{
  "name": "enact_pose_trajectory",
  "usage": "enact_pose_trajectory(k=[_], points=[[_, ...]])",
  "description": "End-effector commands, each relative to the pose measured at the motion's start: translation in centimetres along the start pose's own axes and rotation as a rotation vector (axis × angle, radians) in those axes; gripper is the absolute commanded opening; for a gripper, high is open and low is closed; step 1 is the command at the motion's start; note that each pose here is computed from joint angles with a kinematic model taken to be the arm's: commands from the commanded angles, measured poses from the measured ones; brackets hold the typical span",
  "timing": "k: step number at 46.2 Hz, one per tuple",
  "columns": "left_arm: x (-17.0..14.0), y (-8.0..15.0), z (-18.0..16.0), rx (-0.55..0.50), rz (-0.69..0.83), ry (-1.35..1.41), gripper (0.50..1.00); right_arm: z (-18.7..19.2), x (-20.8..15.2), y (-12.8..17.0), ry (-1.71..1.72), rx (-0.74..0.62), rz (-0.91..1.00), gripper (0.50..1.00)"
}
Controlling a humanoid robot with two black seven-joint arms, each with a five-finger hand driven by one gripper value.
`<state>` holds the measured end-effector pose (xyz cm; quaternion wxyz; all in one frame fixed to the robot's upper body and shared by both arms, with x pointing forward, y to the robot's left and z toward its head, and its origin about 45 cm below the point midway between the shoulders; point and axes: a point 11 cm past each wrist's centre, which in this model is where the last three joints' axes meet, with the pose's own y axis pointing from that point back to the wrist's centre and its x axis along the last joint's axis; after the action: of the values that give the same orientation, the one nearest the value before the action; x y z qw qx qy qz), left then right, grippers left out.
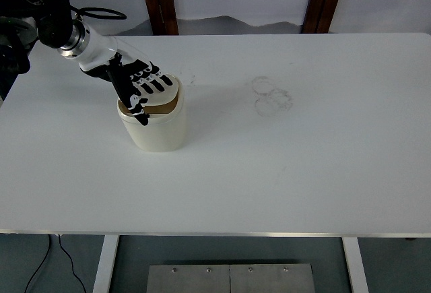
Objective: Open trash can
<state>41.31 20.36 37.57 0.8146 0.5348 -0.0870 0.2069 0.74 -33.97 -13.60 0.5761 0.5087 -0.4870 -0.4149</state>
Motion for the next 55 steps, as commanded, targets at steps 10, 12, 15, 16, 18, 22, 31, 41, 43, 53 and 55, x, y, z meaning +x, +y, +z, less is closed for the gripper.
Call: enact_pose_trajectory(k=[10, 12, 15, 16, 18, 22, 31, 41, 43, 53, 55], points=[[1.3, 2.4, 2.4, -0.052, 0.053, -0.019, 1.000, 0.0, 0.0, 0.0, -0.002, 0.000, 0.000, 0.995], [1.5, 2.8, 2.8, -0.061, 0.060, -0.018, 1.000, 0.0, 0.0, 0.0, -0.002, 0.000, 0.000, 0.995], [1.7, 3.2, 3.2, -0.073, 0.069, -0.015, 1.000, 0.0, 0.0, 0.0, -0.002, 0.001, 0.000, 0.995], [1.7, 3.3, 3.1, -0.074, 0.072, -0.012, 1.000, 0.0, 0.0, 0.0, -0.002, 0.000, 0.000, 0.995], [2.0, 3.8, 3.0, -0.083, 0.083, 0.000, 1.000, 0.0, 0.0, 0.0, -0.002, 0.001, -0.001, 0.995], [2.4, 4.5, 3.1, -0.098, 0.097, 0.016, 1.000, 0.0, 0.0, 0.0, -0.002, 0.000, 0.000, 0.995], [3.3, 6.3, 4.1, -0.159, 0.132, 0.042, 1.000, -0.1, 0.0, 0.0, -0.011, 0.004, -0.002, 0.995], [6.0, 8.4, 4.5, -0.210, 0.220, 0.074, 1.000, 0.1, 0.0, 0.0, -0.006, 0.001, 0.000, 0.995], [6.8, 9.0, 4.7, -0.227, 0.245, 0.086, 1.000, 0.1, 0.1, 0.0, -0.005, 0.000, 0.003, 0.995], [8.8, 10.9, 5.5, -0.313, 0.301, 0.163, 1.000, 0.1, 0.3, 0.0, -0.007, 0.000, 0.010, 0.995], [8.9, 10.9, 5.5, -0.321, 0.300, 0.173, 1.000, 0.2, 0.3, 0.0, -0.010, -0.002, 0.010, 0.995]])
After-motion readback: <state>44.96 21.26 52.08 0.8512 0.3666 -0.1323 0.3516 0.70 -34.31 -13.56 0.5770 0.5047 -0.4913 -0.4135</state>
